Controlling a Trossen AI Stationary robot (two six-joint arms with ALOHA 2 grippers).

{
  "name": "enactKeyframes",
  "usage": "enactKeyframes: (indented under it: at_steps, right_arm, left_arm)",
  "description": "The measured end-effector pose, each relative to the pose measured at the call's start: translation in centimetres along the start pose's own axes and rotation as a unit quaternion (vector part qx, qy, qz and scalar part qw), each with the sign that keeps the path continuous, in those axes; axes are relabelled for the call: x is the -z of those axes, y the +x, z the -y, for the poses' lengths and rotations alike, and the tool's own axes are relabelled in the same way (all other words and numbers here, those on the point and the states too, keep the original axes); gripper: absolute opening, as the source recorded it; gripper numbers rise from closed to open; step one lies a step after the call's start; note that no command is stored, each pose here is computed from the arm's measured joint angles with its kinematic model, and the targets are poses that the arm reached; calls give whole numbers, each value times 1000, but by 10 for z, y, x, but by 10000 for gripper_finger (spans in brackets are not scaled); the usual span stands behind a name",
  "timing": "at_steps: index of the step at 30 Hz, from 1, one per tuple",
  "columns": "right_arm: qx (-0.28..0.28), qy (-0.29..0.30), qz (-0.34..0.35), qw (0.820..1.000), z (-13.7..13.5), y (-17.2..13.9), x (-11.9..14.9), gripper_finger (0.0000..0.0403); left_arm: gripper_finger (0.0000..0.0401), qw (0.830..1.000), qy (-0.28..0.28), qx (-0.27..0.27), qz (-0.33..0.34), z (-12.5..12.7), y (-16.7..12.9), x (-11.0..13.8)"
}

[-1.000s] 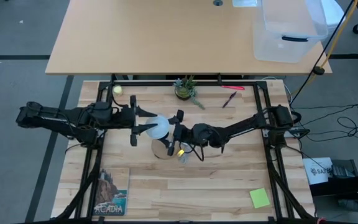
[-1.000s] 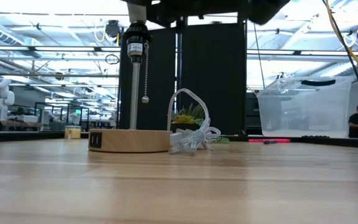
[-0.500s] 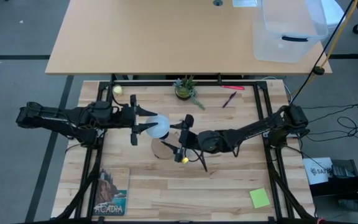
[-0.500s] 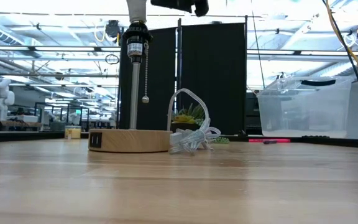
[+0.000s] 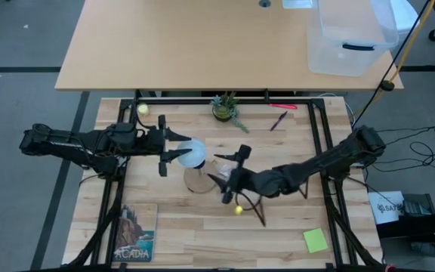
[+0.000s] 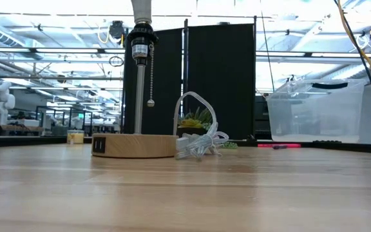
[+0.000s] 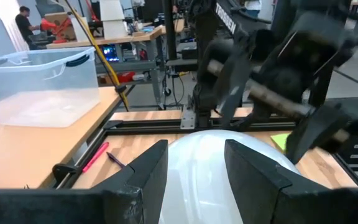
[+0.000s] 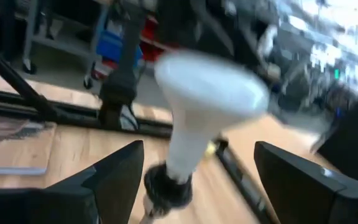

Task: Screw lightbulb
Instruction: Insert the lightbulb into the lamp

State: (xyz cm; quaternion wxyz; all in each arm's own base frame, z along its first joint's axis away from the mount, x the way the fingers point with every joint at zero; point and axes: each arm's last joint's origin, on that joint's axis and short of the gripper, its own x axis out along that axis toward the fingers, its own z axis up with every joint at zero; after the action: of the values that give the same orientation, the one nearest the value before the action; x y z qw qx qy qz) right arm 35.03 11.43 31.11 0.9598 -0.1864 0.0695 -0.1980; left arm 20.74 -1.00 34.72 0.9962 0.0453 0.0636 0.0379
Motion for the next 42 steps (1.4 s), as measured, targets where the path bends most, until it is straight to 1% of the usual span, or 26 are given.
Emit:
enactKeyframes:
  at_steps: [2,4,6,9,12,16,17,18,21,25,27,29,33,36,38,42]
  right_arm:
    - [-2,-33,23,999,1,-4,-8,297]
    - [1,-94,29,995,1,-5,-10,297]
    - [-7,-166,34,985,-2,-5,-9,297]
    - [-4,-259,31,965,-5,-2,-8,297]
    - [-4,-313,19,949,-6,5,-14,297]
    - [7,-356,-6,934,-6,16,-21,297]
    - [16,-353,-18,935,-5,19,-22,297]
    - [27,-336,-29,941,-4,19,-22,297]
    - [62,-263,-77,960,-1,17,-16,293]
    - [41,-131,-97,986,-1,8,-9,276]
    - [33,-86,-101,991,-4,5,0,264]
    - [14,-37,-91,995,-9,5,11,254]
    - [8,52,-56,997,-11,9,32,241]
    - [15,86,-29,996,-12,7,45,243]
    - [18,99,-12,995,-11,5,48,248]
    - [17,96,-11,995,-10,6,50,257]
  left_arm:
    - [165,1000,0,0,-1,0,0,0]
    - [165,1000,0,0,-1,0,0,0]
    - [165,1000,0,0,-1,0,0,0]
    - [165,1000,0,0,0,0,0,0]
    - [165,1000,0,0,-1,0,0,0]
    - [165,1000,0,0,1,0,0,0]
    - [165,1000,0,0,1,0,0,0]
    - [165,1000,0,0,1,0,0,0]
    - [165,1000,-6,0,1,0,0,0]
    - [165,1000,-6,0,0,0,0,0]
    - [165,1000,-6,0,0,0,0,0]
    - [165,1000,-6,0,0,0,0,0]
    - [165,1000,-7,-1,2,0,0,0]
    - [165,1000,-9,-4,6,0,0,-1]
    - [165,1000,-10,-11,7,-1,0,-1]
    - [165,1000,-15,-20,7,-4,0,-1]
